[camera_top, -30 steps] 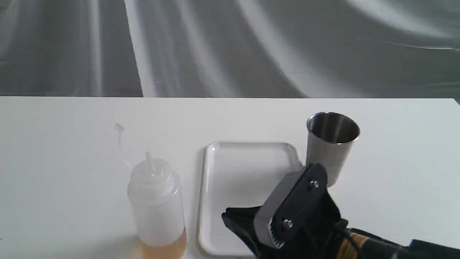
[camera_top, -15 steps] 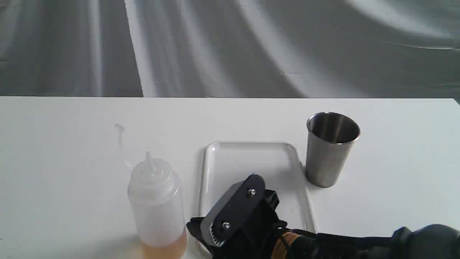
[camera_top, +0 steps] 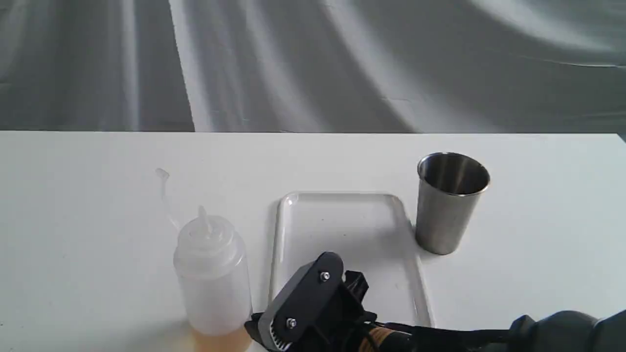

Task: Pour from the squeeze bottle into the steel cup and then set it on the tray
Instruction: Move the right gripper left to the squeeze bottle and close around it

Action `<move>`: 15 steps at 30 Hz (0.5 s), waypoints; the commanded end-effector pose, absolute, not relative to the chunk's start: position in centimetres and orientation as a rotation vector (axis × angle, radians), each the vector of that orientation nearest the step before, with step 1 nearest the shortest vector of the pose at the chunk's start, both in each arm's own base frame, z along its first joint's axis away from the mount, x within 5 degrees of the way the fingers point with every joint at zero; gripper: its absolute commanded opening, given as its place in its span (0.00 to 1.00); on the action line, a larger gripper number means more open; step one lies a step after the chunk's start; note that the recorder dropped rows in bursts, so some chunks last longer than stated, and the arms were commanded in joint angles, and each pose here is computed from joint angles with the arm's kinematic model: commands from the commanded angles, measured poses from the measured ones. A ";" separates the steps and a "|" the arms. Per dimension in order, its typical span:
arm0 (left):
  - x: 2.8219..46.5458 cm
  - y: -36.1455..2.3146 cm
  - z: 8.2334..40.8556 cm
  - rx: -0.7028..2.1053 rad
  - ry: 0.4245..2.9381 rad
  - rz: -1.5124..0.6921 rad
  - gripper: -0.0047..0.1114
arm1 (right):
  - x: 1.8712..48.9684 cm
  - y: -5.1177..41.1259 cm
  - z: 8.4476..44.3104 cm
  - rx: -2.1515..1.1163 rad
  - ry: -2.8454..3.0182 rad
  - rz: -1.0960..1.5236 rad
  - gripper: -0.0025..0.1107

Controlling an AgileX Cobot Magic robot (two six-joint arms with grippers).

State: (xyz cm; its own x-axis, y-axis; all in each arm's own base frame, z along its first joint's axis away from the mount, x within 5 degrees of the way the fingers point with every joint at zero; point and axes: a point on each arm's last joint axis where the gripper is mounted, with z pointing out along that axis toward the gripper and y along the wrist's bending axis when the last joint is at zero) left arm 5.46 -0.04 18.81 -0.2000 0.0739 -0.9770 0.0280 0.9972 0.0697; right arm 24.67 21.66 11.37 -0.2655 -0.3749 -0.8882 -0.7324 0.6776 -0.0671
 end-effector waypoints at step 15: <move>5.5 0.0 18.7 0.071 1.767 0.040 0.04 | 24.9 21.7 11.7 -0.793 1.900 0.472 0.77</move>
State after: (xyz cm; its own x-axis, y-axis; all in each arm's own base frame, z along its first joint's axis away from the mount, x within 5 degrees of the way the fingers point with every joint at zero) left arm 5.46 -0.04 18.81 -0.2000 0.0739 -0.9770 0.0280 0.9972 0.0697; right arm 24.72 21.59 11.34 -0.3078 -0.3390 -0.8890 -0.7103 0.7036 -0.0224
